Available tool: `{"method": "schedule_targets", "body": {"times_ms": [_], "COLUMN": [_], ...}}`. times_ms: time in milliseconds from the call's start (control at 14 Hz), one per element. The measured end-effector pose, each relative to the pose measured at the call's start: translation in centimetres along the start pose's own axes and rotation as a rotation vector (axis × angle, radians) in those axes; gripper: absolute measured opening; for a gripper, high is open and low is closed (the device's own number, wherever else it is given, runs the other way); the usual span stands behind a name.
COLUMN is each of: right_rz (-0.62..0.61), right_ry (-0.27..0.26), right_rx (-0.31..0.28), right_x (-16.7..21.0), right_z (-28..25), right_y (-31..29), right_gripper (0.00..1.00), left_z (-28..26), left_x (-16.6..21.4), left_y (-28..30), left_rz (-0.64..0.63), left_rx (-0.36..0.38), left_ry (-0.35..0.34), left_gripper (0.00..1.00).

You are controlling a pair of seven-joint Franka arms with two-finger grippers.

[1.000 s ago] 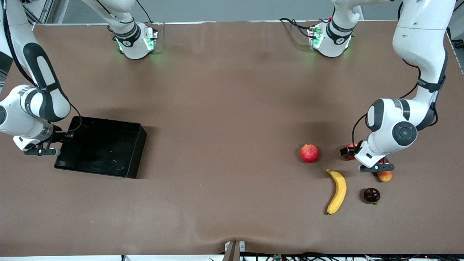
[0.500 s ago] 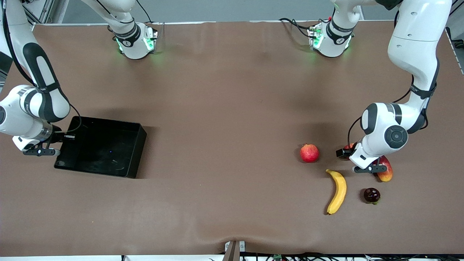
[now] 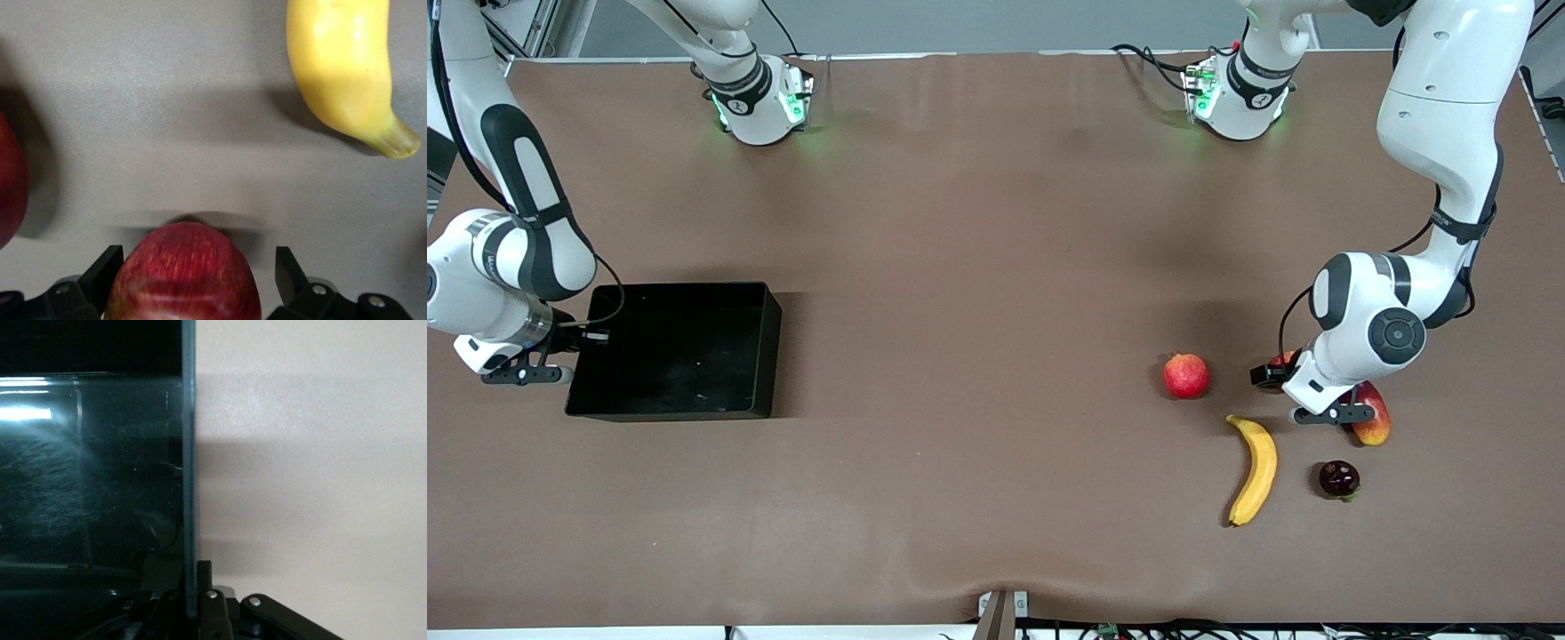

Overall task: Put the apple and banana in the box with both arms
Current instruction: 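Grasp the apple with the left gripper while the right gripper drags the tray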

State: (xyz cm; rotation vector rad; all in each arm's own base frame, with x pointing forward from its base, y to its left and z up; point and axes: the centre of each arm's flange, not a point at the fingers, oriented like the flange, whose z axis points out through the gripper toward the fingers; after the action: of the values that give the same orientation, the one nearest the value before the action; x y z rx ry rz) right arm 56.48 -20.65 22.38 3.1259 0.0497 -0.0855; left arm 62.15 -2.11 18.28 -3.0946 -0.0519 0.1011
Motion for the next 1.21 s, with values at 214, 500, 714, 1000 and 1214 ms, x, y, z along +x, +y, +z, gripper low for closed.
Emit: {"method": "schedule_targets", "body": {"times_ms": [214, 500, 714, 1000, 1214], "right_rz": [-0.009, -0.043, -0.068, -0.1, -0.109], "right_ry": [-0.016, -0.03, -0.035, -0.012, -0.007], "right_rx": [0.007, 0.012, 0.048, 0.151, 0.193], "right_x": [0.3, 0.9, 1.7, 3.4, 4.2], "right_z": [-1.6, -4.0, -4.7, -4.9, -5.8], "right_y": [-0.3, -2.1, -5.5, -13.6, -22.4], "right_gripper": [0.04, 0.04, 0.04, 0.04, 0.04], "left_z": [-0.1, -0.3, -0.3, -0.5, -0.8], "left_x": [-0.2, -0.5, -0.7, -0.7, -0.6], "left_y": [-0.1, -0.1, -0.2, -1.3, -1.1], "left_rz": [0.0, 0.0, 0.015, 0.051, 0.063], "left_rx": [0.001, 0.003, 0.006, 0.005, 0.004], "left_ry": [-0.003, -0.018, -0.035, -0.037, -0.032], "left_gripper": [1.0, 1.0, 1.0, 0.96, 0.76]}}
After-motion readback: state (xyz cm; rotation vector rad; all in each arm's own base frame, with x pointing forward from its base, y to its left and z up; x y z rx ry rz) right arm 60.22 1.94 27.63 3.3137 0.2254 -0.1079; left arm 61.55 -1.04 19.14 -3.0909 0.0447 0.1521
